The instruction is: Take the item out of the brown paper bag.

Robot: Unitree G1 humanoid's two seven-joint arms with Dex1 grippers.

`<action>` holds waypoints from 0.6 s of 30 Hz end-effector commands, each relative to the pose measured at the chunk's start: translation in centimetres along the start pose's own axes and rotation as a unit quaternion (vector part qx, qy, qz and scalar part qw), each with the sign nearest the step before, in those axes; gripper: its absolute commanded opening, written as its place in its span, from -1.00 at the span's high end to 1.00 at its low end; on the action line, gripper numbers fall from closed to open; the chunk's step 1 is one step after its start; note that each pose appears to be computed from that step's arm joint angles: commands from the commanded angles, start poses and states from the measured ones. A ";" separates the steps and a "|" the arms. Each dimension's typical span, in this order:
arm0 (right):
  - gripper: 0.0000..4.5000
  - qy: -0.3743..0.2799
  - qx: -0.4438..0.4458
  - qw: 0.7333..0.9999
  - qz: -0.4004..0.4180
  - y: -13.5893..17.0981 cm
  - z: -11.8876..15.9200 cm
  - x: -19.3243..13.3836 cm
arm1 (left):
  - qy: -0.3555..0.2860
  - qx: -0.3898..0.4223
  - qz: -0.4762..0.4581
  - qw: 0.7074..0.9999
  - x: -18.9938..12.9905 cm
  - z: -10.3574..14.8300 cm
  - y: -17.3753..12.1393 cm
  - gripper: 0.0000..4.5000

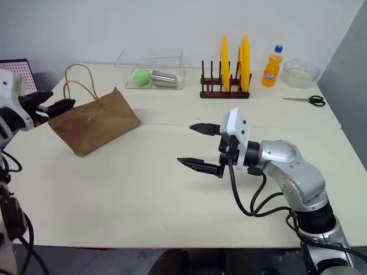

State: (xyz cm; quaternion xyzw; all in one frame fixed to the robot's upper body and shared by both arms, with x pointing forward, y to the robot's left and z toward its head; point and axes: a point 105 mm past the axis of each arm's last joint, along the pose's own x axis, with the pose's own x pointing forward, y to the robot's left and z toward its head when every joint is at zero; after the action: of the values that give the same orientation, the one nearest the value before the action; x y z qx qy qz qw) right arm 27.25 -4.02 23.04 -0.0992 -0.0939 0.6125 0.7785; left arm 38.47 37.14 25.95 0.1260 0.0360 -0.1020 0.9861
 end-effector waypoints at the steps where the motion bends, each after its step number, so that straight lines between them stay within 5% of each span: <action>1: -1.00 -0.008 -0.028 1.000 0.005 0.4 1.3 0.0 | 0.003 0.024 0.018 1.000 0.1 0.7 0.8 -0.68; 13: -1.00 -0.001 -0.030 1.000 -0.005 0.4 1.4 -0.4 | -0.003 0.002 0.068 0.998 1.5 1.1 1.1 -0.68; 18: -1.00 0.003 -0.028 1.000 -0.005 0.6 1.5 -0.6 | -0.005 -0.004 0.080 0.997 2.3 1.2 0.8 -0.14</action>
State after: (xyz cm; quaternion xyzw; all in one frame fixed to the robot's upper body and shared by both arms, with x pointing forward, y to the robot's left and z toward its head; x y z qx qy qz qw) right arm 26.81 -4.16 23.13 -0.1154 -0.0852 0.6075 0.7812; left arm 40.93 36.91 24.98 0.1194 0.0531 -0.0368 0.9907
